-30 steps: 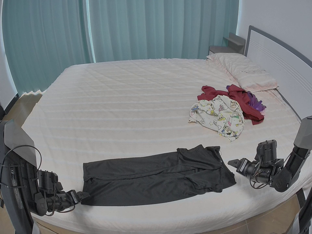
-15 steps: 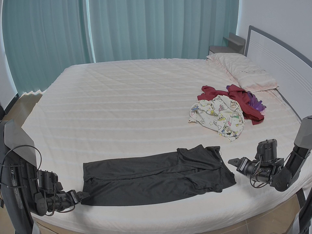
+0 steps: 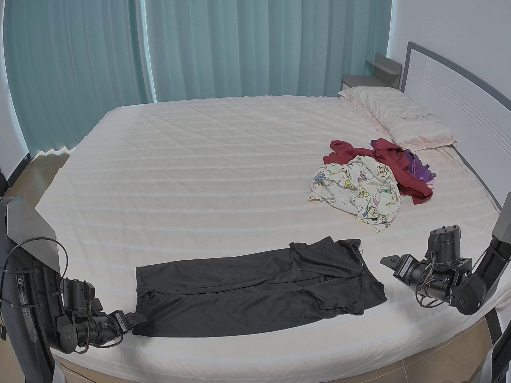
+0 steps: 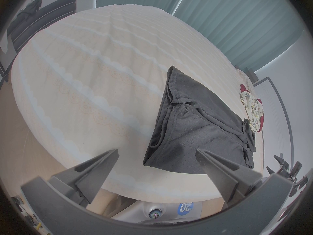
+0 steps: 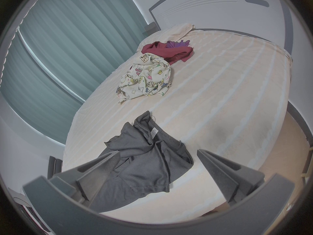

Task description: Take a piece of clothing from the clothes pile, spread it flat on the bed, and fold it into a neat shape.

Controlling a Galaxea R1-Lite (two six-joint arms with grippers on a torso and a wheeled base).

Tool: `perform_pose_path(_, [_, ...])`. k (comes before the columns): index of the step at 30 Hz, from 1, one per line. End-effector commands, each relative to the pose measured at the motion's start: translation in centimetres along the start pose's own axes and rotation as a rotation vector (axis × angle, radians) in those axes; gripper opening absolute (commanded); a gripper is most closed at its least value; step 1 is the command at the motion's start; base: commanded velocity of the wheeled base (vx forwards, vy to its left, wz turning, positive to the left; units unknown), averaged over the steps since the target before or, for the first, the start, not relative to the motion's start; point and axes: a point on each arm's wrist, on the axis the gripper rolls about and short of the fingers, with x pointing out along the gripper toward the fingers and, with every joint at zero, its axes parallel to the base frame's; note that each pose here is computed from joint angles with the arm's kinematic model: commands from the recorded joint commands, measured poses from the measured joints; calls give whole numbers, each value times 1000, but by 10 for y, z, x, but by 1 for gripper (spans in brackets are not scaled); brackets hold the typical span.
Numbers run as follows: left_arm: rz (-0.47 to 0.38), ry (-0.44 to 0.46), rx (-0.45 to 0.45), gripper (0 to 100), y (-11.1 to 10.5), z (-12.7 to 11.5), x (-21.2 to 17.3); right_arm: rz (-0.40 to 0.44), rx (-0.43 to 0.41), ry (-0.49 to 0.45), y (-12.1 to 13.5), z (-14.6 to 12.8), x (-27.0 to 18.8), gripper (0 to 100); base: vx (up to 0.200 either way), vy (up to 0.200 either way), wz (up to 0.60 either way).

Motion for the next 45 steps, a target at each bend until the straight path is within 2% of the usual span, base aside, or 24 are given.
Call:
perform_pose_path(1, [4,10,-3,100,1,-3,-3,9,10,-10,0,1,-7,100,0,0,0])
perform_pose_path(4, [-6,-12,4,100,0,0,-3,5,14,-4,-1,0,-7,100,0,0,0])
perform_pose_path(8, [-37,-87,21,100,-4,7,-3,13,3,3,0,-4,-11,100,0,0,0])
perform_pose_path(13, [4,-208,39,100,-9,20,1,31,-8,12,3,-5,-13,100,0,0,0])
perform_pose_path(17, [-4,-221,54,100,-14,22,4,33,-12,23,4,-9,-9,100,0,0,0])
perform_pose_path(21, [-35,-282,63,100,-22,39,17,36,-19,32,5,-10,-8,100,0,0,0])
perform_pose_path(25, [-30,-272,65,100,-27,47,22,33,-20,47,4,-13,-6,100,0,0,0])
perform_pose_path(29, [-45,-251,24,100,-54,73,14,30,-20,60,4,-15,-4,100,0,0,0])
perform_pose_path(33, [-22,-206,17,100,-66,89,11,29,-20,65,3,-16,-3,100,0,0,0])
perform_pose_path(38, [-22,-200,24,100,-70,95,13,27,-21,68,3,-16,-2,100,0,0,0])
perform_pose_path(41, [-11,-204,75,100,-68,101,22,21,-28,78,3,-19,2,100,0,0,0])
perform_pose_path(45, [-12,-195,95,100,-71,100,25,23,-34,83,4,-21,2,100,0,0,0])
